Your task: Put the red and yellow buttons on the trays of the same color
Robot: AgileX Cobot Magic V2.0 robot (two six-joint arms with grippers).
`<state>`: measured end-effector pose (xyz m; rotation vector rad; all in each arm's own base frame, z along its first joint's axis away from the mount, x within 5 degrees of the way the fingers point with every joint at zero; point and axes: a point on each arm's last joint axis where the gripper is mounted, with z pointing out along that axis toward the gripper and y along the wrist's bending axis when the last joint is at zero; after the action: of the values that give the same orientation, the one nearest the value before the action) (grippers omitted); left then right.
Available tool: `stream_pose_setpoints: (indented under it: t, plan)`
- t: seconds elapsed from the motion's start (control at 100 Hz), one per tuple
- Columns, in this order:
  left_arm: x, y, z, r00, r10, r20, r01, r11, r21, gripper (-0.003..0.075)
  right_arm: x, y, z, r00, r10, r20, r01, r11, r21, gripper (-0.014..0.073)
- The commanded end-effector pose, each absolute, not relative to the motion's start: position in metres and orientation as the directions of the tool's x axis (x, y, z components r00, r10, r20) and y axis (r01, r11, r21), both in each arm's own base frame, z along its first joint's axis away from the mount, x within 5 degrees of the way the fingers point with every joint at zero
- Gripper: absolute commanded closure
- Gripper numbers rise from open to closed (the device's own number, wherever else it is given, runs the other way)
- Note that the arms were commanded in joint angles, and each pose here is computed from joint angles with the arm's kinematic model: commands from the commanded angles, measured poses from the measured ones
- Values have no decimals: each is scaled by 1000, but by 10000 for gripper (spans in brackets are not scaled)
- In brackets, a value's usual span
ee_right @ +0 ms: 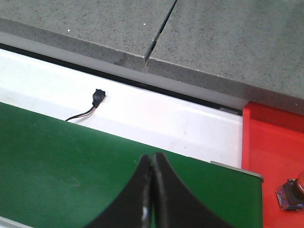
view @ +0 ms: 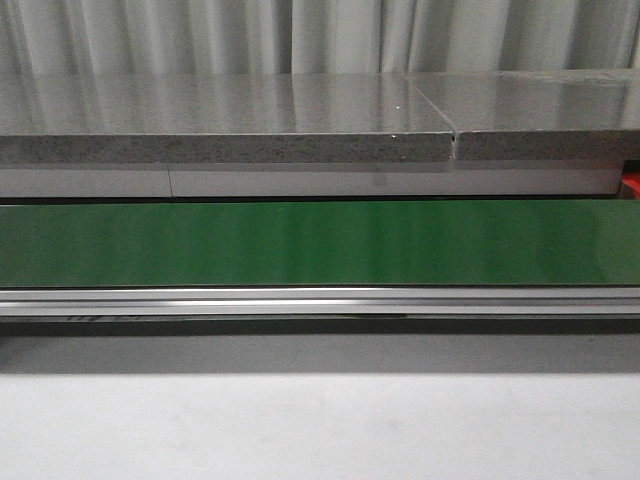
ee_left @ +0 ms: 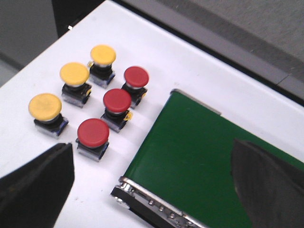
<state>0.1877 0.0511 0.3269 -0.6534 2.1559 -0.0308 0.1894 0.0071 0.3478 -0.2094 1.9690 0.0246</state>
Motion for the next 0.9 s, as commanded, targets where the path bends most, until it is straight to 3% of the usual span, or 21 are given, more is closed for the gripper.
stream_pose_setpoints:
  t: [0.0,0.42,0.89]
  plan:
    - [203,61,330,-448,-495,-745,-471,839,-274,62,188,6,364,-293,-131,-947,-133,986,-95,662]
    - [249,101,268,-513,-589,-625,-593,769,-239,62,188,6,364,-293,-131,-947,-133,986,-95,662]
    - [293,119,220,-546,-624,-559,-621,749,-231,62,188,6,364,-293,-131,-947,-133,986,-95,662]
